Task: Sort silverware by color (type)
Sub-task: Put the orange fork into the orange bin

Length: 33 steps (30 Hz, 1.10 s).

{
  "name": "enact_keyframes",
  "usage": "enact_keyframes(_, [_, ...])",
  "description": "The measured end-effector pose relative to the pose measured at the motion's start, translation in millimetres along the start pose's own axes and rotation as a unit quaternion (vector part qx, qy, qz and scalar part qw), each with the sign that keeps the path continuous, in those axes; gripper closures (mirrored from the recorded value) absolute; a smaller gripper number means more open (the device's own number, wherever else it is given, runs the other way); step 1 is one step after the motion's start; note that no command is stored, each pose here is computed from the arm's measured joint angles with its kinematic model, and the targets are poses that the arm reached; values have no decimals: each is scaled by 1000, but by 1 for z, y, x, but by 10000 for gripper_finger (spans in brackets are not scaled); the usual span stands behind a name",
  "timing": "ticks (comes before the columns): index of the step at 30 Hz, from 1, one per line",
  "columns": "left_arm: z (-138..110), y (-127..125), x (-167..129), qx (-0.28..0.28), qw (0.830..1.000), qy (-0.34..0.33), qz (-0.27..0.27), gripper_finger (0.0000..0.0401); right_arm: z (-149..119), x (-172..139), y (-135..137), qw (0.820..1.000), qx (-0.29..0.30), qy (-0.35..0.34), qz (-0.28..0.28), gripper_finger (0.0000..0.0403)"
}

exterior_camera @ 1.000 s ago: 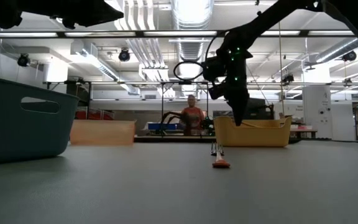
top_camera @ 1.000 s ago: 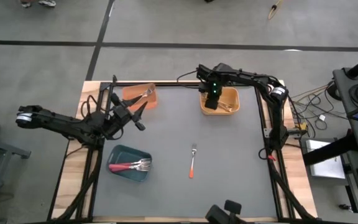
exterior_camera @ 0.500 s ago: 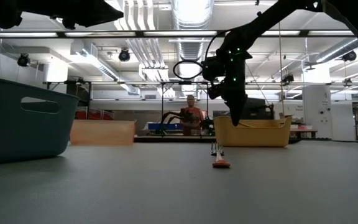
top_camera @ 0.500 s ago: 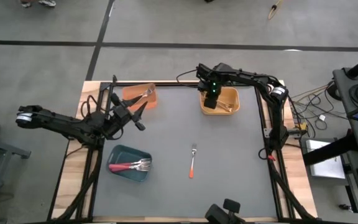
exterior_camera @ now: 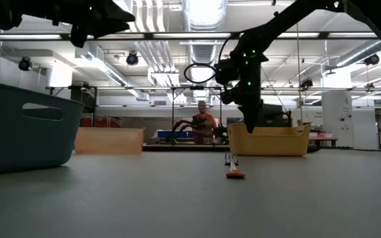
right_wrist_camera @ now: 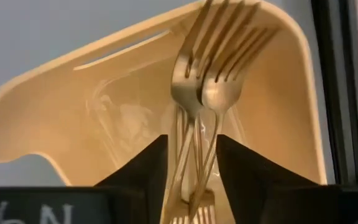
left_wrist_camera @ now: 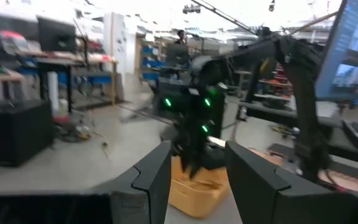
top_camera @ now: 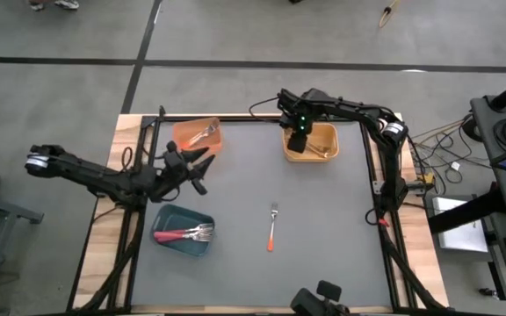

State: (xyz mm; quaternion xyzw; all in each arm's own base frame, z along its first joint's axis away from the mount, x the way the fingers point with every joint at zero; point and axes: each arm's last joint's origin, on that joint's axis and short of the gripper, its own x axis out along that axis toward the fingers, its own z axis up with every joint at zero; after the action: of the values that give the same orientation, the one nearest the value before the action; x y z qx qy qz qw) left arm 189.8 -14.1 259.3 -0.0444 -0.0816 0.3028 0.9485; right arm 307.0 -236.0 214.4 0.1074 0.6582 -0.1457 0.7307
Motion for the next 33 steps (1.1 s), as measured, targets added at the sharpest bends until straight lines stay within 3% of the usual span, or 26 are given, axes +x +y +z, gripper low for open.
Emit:
enact_keyframes(10, [-34, -26, 0, -85, 994, 66, -33, 274, -10, -52, 9, 996, 48, -68, 10, 263])
enact_keyframes(17, [-58, -44, 7, -155, 980, 114, -44, 274, -19, -94, 47, 986, 31, -162, 26, 283])
enact_keyframes(21, [-55, -68, 19, -152, 977, 132, -76, 274, -29, -110, 74, 974, 11, -226, 32, 292])
enact_keyframes(25, [-54, -92, 33, -114, 972, 184, -97, 274, -46, -118, 98, 958, -4, -284, 45, 300])
enact_keyframes(33, [-65, -111, 40, -116, 941, 316, -41, 274, -90, -117, 138, 921, -29, -379, 85, 310])
